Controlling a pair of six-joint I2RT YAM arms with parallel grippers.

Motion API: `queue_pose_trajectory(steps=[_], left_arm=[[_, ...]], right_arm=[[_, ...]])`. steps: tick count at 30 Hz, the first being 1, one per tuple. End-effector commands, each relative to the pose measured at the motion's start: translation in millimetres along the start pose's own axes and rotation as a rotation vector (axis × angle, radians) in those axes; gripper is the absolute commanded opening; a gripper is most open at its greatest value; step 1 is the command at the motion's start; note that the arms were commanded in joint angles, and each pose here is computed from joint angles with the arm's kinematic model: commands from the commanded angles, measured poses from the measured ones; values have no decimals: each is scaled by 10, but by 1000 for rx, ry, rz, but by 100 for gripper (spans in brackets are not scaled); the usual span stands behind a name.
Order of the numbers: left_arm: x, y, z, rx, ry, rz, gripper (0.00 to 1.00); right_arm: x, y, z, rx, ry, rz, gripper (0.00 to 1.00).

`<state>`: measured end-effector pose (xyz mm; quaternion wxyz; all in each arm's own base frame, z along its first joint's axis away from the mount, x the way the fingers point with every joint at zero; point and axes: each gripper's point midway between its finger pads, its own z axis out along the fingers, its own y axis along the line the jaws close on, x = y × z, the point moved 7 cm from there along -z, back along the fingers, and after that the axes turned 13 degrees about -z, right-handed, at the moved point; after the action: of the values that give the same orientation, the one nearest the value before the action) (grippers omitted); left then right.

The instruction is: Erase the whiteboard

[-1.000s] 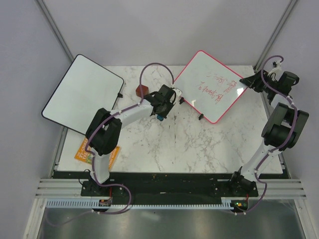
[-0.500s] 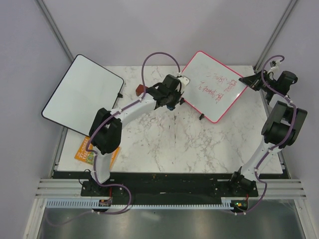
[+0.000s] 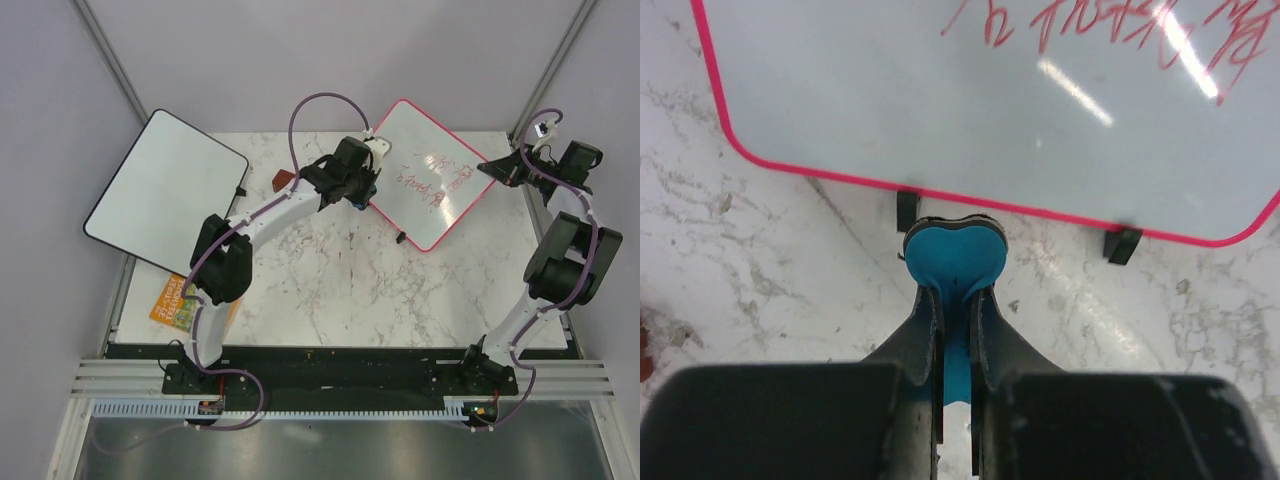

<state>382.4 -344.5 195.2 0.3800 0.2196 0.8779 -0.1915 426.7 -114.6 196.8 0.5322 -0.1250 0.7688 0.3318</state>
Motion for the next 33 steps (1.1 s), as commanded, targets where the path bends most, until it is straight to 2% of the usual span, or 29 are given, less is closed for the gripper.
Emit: queue_pose_trajectory(steps=[1,8,11,12,14,15,17,18,24,33], left_arm=[[-338,-283,-15,136,-99,-87,2],[-428,-538,251,168,-180,-100,2],[-428,-527,407,112,-274,-106,2],[-557,-541,415,120,-371,-128,2],[-485,-468,520,74,-434,-164,2],[-546,-470,566,81,-507,-178,2],[-547,-432,675,49,-537,-185,2],[-482,-407,804,30,-525,-185,2],[-699,-422,917,20,-621,-203,2],[-434,-727,1063,208,-511,-150,2]], right_arm=[[589,135,-14,-27,145,-267,0],[789,204,-61,-79,214,-262,0],[847,199,-52,-106,226,-246,0],[838,196,-49,-113,226,-247,0],[888,205,-40,-129,242,-220,0],[873,187,-42,-135,243,-244,0],[907,190,-43,-145,261,-226,0],[878,168,-39,-144,264,-240,0],[844,140,-40,-128,319,-235,0],[750,203,10,-119,360,-213,0]])
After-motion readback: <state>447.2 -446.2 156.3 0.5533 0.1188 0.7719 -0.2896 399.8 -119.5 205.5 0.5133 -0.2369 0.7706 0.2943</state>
